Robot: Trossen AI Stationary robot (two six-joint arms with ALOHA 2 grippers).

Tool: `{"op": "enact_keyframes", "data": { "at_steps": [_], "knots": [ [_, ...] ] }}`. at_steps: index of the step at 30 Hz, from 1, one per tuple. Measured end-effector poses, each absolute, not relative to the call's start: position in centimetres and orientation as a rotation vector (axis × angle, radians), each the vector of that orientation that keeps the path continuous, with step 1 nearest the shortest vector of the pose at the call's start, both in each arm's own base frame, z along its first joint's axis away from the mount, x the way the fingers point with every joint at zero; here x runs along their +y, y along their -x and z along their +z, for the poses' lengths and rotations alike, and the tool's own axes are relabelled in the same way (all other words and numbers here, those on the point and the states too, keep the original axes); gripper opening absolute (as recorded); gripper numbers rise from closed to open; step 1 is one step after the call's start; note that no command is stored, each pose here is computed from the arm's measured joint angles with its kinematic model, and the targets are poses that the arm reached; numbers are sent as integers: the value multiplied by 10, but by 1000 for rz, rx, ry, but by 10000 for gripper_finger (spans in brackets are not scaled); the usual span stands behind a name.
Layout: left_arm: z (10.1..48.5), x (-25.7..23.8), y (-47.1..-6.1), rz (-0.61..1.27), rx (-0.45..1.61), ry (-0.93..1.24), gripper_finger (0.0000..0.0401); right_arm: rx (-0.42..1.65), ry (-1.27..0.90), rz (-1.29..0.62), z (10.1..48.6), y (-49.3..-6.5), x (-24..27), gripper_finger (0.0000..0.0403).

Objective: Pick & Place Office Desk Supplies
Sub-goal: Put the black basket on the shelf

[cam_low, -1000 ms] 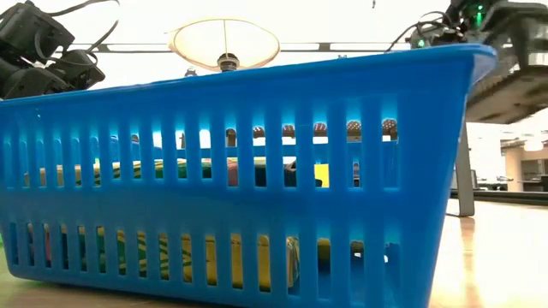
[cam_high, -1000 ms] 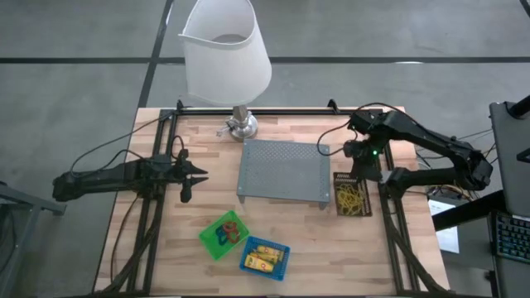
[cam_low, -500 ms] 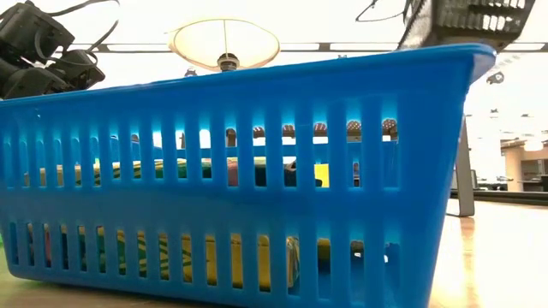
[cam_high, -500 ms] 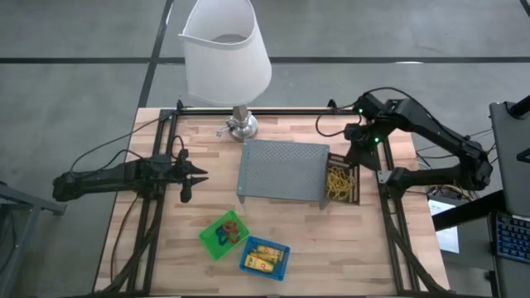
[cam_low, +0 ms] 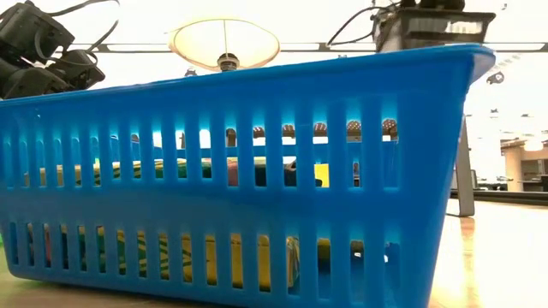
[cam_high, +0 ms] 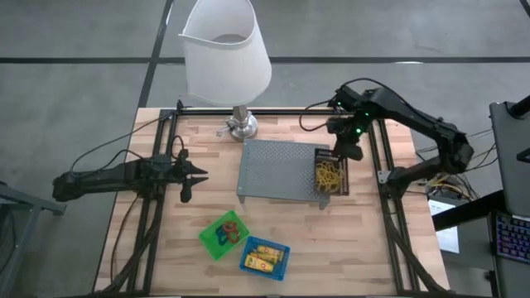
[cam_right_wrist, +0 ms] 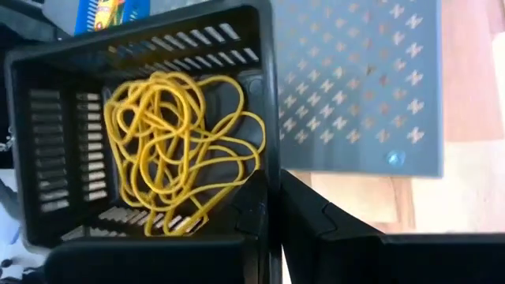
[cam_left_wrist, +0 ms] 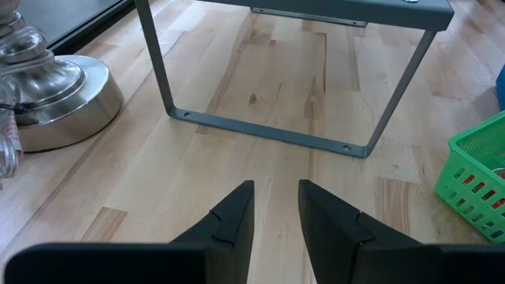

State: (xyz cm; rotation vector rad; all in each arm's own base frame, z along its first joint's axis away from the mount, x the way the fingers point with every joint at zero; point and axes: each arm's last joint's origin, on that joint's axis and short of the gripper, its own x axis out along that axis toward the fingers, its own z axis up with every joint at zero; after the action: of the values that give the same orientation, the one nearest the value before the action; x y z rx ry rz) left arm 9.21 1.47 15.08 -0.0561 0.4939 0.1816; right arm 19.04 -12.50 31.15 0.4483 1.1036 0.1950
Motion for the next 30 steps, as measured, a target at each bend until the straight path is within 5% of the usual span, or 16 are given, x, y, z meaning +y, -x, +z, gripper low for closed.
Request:
{"op": "enact_keyframes", "data": {
  "at_steps": [30],
  "knots": [
    [151, 15, -92, 181, 494, 56, 106, 1221, -469, 208, 290, -229, -150, 22]
  ]
}}
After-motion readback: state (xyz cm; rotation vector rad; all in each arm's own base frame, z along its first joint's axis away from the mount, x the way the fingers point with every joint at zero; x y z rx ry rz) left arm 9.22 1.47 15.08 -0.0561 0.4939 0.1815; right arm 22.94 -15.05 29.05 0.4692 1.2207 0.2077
